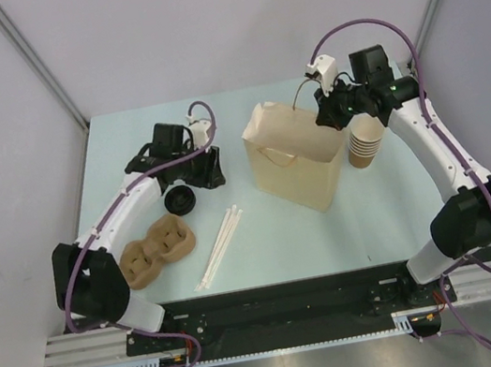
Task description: Pack the takeout coffee
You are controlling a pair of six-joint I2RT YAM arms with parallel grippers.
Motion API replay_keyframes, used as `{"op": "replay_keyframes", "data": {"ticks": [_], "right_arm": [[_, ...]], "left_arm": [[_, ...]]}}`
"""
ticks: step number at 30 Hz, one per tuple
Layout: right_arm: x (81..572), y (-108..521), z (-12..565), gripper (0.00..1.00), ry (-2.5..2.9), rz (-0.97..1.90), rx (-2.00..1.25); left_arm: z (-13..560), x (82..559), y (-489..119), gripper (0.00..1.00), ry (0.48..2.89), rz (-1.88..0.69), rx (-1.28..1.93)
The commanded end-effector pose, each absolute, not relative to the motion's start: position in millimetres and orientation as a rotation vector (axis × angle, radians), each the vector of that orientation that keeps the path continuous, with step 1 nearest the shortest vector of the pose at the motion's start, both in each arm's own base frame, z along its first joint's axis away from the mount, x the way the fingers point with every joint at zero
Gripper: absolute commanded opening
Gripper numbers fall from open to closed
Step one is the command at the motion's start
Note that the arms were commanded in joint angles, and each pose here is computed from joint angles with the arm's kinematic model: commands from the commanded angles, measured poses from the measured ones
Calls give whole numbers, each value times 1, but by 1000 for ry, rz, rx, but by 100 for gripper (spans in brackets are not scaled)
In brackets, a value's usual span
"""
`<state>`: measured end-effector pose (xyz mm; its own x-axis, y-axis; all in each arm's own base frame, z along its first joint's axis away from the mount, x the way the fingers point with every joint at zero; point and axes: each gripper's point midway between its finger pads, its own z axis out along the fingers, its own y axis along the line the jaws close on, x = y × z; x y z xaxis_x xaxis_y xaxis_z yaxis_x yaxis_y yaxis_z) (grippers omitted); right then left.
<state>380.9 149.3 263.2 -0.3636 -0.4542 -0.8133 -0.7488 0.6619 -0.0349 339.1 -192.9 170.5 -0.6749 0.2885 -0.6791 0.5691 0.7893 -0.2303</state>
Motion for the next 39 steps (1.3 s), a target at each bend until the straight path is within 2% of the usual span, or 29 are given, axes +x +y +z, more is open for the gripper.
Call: {"op": "replay_keyframes", "data": {"ticks": [1,6,13,17,19,21,28,39], "right_arm": [[399,153,294,0,1921,423,-906],[401,153,292,2,1928,418,-904],[403,151,290,18,1945,407,-893],[402,150,293,33,1945,399,-887],[403,150,297,34,1940,398,-879],[403,149,300,39,1940,389,-870],[403,146,315,47,1925,361,-857],[396,147,357,55,1857,368,-818]], "left_arm": [[137,328,-184,50,2436,-559,584],[95,301,-183,45,2574,-619,533],[61,296,-181,41,2644,-578,541],[52,305,-186,40,2641,-559,556],[45,307,-188,39,2653,-559,556],[40,312,-192,38,2655,-548,563],[30,322,-197,31,2650,-498,581],[18,327,-183,14,2687,-367,554]]}}
